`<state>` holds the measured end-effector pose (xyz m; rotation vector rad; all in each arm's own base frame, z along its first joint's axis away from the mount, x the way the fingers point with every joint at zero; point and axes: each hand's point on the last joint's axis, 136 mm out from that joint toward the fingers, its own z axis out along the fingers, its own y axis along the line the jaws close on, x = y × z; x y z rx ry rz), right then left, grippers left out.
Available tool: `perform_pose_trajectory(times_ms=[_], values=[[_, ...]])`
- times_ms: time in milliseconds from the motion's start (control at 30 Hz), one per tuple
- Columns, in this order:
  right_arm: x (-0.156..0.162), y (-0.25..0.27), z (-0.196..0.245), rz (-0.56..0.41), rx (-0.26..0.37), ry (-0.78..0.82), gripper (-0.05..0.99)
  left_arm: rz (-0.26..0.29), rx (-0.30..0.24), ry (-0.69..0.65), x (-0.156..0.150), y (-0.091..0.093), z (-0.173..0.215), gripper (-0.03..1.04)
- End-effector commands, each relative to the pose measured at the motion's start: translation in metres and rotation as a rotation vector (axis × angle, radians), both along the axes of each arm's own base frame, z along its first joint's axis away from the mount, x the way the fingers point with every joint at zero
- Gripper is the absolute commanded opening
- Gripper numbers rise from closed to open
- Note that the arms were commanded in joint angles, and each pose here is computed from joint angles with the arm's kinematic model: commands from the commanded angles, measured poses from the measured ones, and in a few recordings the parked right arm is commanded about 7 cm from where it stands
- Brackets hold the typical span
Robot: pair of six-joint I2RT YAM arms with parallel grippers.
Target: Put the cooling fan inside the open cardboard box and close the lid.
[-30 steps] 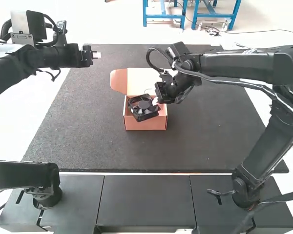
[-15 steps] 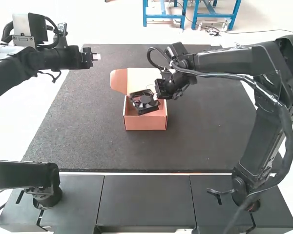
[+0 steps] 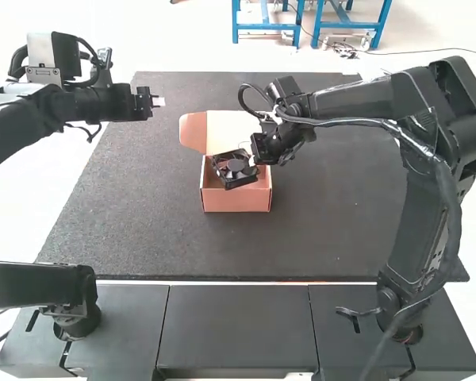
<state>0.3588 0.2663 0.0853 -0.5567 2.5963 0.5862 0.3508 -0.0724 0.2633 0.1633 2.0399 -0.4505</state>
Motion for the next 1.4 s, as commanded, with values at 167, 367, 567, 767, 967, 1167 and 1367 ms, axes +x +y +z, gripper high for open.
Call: perform_pose_trajectory(times_ms=[167,367,567,767,967,1167,1367], values=[[0.015,0.005,0.009,-0.002,0.025,-0.042,-0.02,0.005,0.017,-0.034,-0.002,0.003,0.005,0.97],[0.018,0.006,0.004,-0.005,0.02,-0.037,-0.02,0.005,0.02,-0.038,-0.001,0.004,0.005,0.97],[0.018,0.006,-0.004,-0.003,0.01,-0.026,-0.02,0.002,0.022,-0.033,-0.002,0.004,0.002,0.97],[0.021,0.003,-0.01,-0.01,-0.004,-0.029,-0.02,0.001,0.022,-0.03,-0.002,0.003,0.001,0.97],[0.035,-0.007,-0.01,-0.051,0.007,-0.044,-0.02,0.0,0.023,-0.028,-0.003,0.003,0.0,0.97],[0.036,-0.007,-0.01,-0.053,0.007,-0.05,-0.02,-0.001,0.023,-0.022,-0.003,0.003,-0.004,0.97],[0.029,-0.003,-0.015,-0.035,0.0,-0.039,0.04,-0.001,0.023,-0.023,-0.004,0.003,-0.004,0.97]])
